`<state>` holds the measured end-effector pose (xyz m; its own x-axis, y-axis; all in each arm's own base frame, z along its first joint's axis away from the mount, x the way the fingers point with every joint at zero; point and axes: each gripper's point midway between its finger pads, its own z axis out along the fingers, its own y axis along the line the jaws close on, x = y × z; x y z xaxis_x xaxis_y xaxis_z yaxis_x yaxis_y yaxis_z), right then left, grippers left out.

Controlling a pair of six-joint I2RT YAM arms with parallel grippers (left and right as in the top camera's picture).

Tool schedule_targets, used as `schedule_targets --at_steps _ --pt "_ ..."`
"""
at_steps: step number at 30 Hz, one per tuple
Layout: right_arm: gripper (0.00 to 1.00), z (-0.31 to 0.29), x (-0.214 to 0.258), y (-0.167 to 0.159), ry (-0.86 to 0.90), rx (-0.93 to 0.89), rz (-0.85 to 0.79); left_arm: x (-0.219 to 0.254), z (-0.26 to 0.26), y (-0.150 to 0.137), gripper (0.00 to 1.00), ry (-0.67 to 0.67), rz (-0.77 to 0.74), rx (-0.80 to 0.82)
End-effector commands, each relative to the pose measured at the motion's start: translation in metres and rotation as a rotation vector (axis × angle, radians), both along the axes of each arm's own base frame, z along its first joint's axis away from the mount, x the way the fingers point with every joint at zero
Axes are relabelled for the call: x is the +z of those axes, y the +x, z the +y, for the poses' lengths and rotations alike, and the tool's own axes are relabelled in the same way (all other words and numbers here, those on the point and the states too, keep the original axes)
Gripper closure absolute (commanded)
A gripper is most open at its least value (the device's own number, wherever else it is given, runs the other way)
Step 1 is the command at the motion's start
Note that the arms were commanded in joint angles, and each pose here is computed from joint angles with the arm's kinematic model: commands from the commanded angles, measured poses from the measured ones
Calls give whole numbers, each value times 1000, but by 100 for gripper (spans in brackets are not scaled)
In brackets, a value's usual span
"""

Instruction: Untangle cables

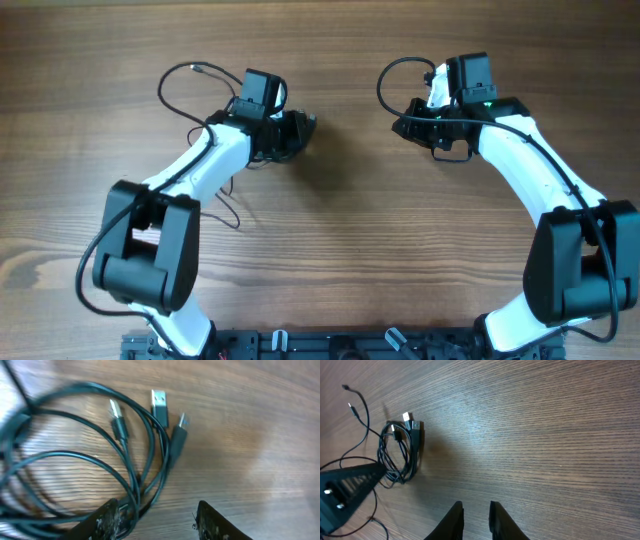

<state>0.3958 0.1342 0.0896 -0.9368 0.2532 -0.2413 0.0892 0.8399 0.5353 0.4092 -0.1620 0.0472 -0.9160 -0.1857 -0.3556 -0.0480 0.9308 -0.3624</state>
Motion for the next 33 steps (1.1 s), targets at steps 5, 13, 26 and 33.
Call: schedule_targets --at_steps 5,13,26,33 --pt "80 3 -2 1 5 8 -1 5 37 -29 59 265 2 -317" --pt "80 4 -1 2 9 1 0 -19 38 -38 50 303 51 -434" --pt "80 4 -1 2 8 2 -1 -32 26 -37 65 261 -7 -450" --pt "80 4 -1 2 8 2 -1 -47 28 -38 71 269 16 -451"
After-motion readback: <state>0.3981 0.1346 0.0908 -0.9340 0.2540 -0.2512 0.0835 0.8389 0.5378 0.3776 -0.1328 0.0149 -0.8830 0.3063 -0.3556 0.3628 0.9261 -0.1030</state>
